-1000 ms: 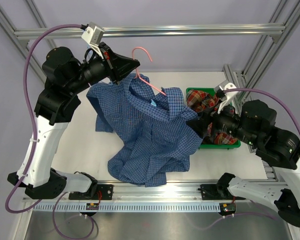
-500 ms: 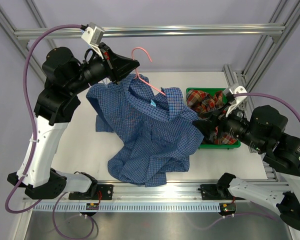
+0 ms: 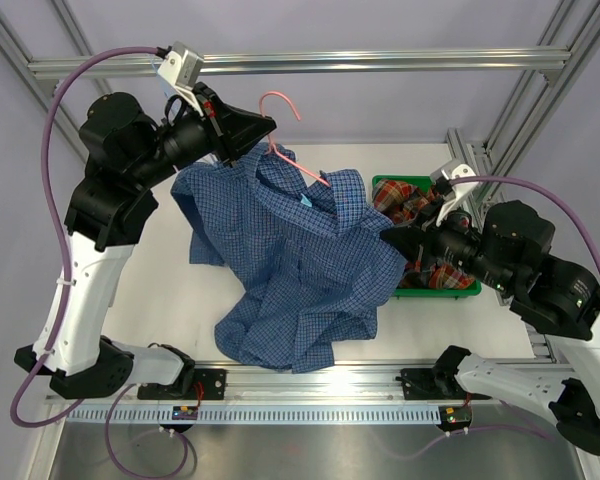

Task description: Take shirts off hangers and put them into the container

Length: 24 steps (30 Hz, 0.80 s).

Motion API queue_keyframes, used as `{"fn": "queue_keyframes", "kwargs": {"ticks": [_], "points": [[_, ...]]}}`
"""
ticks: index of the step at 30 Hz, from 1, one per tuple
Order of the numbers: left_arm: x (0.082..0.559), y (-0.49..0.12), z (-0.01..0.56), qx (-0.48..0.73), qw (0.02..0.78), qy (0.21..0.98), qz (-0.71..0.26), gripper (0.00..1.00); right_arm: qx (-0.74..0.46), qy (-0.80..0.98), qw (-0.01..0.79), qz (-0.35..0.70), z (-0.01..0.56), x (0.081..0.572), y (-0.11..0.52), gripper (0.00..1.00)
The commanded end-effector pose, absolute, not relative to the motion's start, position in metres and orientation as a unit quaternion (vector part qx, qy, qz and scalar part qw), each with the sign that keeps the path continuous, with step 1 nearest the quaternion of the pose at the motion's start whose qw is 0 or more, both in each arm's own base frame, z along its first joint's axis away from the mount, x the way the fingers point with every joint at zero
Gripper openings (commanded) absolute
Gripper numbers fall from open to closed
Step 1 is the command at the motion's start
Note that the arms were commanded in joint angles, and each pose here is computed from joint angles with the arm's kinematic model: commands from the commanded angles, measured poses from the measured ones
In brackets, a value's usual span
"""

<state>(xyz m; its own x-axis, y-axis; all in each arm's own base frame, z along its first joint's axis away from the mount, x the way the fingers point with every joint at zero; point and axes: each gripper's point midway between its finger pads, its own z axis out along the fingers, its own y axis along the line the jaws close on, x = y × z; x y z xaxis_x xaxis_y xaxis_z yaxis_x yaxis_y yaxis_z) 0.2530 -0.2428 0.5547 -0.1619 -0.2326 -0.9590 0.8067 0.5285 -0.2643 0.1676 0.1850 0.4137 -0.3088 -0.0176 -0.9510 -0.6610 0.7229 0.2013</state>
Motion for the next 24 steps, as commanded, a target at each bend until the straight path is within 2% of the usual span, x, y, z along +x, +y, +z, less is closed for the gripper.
{"fn": "queue_keyframes", "kwargs": {"ticks": [1, 10, 24], "points": [[0.249, -0.240, 0.583, 0.219, 0.635, 0.596, -0.440, 0.00, -0.208, 0.742, 0.563, 0.299, 0.423, 0.168, 0.179, 0.00], [0.279, -0.228, 0.577, 0.171, 0.653, 0.619, -0.401, 0.00, -0.169, 0.740, 0.589, 0.276, 0.427, 0.155, 0.141, 0.00], [0.322, -0.207, 0.564, 0.136, 0.654, 0.632, -0.393, 0.00, -0.071, 0.698, 0.660, 0.267, 0.454, 0.119, 0.059, 0.00]]}}
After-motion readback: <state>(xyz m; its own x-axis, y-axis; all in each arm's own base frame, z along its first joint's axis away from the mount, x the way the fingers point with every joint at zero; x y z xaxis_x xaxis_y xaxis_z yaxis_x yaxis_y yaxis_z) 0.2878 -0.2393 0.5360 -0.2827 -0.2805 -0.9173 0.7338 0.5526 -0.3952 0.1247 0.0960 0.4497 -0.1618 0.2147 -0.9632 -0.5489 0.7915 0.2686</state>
